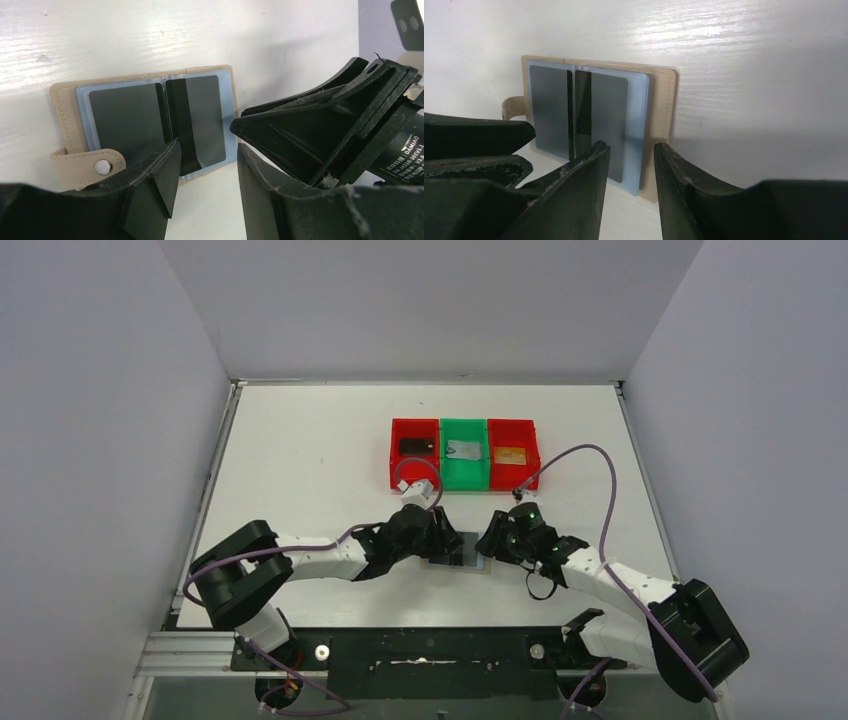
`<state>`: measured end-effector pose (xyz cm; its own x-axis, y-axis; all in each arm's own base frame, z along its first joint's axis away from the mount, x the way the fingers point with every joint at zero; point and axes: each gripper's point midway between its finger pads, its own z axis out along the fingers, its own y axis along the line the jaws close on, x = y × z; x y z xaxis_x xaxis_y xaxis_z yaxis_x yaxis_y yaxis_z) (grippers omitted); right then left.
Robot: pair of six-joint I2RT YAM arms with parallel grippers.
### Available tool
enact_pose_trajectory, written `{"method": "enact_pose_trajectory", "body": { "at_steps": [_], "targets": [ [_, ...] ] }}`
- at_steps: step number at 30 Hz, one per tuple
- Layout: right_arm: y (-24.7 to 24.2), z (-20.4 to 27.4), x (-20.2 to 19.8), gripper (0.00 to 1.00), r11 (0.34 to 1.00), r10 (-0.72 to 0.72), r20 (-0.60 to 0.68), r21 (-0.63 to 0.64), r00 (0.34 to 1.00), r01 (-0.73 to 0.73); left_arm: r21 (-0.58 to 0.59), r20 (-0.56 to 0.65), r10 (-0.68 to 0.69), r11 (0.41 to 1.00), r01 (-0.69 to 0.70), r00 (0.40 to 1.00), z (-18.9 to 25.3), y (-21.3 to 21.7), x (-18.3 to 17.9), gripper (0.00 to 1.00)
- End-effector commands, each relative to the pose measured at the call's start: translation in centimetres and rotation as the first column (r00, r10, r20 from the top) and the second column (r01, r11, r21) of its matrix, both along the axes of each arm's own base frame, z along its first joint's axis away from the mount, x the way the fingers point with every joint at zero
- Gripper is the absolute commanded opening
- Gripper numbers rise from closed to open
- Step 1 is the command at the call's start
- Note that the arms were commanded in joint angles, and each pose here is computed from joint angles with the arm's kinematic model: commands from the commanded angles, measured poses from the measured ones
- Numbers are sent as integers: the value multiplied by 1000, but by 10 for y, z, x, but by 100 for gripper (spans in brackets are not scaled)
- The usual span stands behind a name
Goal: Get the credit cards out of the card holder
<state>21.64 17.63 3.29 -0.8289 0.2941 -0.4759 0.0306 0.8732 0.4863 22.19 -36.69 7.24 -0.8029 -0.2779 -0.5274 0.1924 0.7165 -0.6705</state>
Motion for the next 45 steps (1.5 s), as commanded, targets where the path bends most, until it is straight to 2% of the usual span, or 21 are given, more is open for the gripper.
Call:
{"method": "enact_pose_trajectory", "body": {
  "at_steps": [1, 3, 10, 13, 17, 21, 29, 42, 45],
  "targets": [
    [14, 15, 14, 37, 998, 55, 69, 15, 996, -56, -22, 12, -11, 1000, 11, 1000, 7, -10, 6, 45],
    [10, 10, 14, 32, 999, 47, 56, -16, 997, -46, -15, 5, -13, 1000, 14, 1000, 4, -12, 7, 45],
    [-10, -21, 9, 34, 989, 28, -18, -146, 999, -30, 27, -21, -25, 999, 26, 999, -7, -19, 9, 45],
    [-22, -32, 5, 28, 980, -14, -43, -199, 999, 5, 65, -33, -9, 998, 11, 999, -13, -17, 12, 45],
    [-32, -41, -1, 18, 974, -49, -55, -225, 997, 35, 105, -39, 28, 994, -24, 999, -16, -12, 17, 45],
    [-33, -49, -5, 16, 972, -44, -77, -235, 996, 24, 146, -51, 65, 988, -57, 997, -24, -5, 19, 46],
    [-37, -58, -7, 7, 965, -89, -108, -254, 990, 59, 126, -87, 23, 992, -12, 996, -34, -15, 17, 47],
    [-32, -57, -7, 6, 973, -65, -106, -229, 992, 39, 118, -139, 78, 991, -61, 987, -52, -8, 14, 47],
    [-23, -48, -2, 10, 981, -29, -81, -196, 996, 13, 109, -140, 71, 992, -56, 988, -52, -9, 14, 47]
  ]
}}
